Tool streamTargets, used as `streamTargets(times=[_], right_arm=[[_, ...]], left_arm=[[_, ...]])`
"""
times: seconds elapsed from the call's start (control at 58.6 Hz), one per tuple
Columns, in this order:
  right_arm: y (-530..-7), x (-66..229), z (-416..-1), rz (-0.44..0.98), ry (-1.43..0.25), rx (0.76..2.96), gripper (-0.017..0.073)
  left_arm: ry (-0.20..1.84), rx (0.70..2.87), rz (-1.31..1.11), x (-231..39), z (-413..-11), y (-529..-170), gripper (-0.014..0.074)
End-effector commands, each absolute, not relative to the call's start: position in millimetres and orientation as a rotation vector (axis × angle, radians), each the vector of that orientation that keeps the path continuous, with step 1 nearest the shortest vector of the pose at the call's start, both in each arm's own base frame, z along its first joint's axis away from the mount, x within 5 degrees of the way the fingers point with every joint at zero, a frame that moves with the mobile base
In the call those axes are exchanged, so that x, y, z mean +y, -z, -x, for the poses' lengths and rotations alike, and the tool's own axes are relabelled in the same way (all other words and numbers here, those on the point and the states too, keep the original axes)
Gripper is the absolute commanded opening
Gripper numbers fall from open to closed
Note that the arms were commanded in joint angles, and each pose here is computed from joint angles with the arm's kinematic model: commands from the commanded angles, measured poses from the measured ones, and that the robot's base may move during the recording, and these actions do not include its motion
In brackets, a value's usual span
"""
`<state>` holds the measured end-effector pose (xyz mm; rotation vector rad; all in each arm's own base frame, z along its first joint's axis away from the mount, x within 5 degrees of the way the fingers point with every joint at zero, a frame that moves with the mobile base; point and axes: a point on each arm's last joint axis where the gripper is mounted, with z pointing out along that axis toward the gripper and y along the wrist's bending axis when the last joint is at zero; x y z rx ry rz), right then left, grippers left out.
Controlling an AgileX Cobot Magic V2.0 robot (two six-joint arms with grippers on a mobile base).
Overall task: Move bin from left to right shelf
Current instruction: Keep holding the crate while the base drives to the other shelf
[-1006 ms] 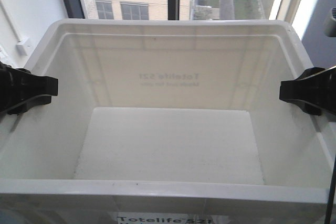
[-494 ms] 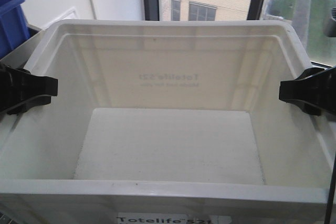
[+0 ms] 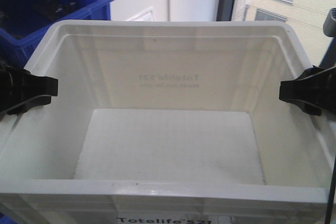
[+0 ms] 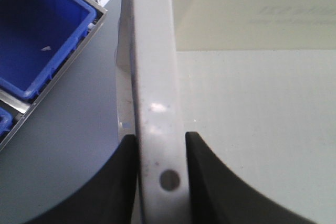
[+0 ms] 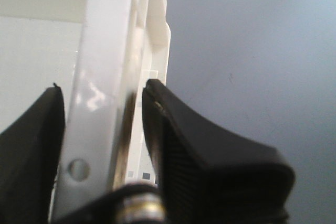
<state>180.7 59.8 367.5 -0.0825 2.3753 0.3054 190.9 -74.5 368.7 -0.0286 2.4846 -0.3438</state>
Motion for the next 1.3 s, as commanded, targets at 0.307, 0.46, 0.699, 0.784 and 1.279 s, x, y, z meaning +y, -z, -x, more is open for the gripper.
streamTargets(times=[0.307,0.46,0.699,0.784,1.279], right_arm=[[-387.4,52.3,-185.1,0.089,-0.236,2.222,0.002],[-387.4,52.3,-185.1,0.089,-0.236,2.222,0.002],[-387.4,52.3,-185.1,0.089,-0.236,2.222,0.002],[-387.4,52.3,-185.1,0.089,-0.236,2.222,0.002],[-387.4,52.3,-185.1,0.089,-0.236,2.222,0.002]], left_arm=[[0.374,2.302,-0.028,-73.0,-188.1,-395.4,-0.0006],[0.374,2.302,-0.028,-73.0,-188.1,-395.4,-0.0006],[0.374,2.302,-0.028,-73.0,-188.1,-395.4,-0.0006],[0.374,2.302,-0.028,-73.0,-188.1,-395.4,-0.0006],[0.374,2.302,-0.028,-73.0,-188.1,-395.4,-0.0006]])
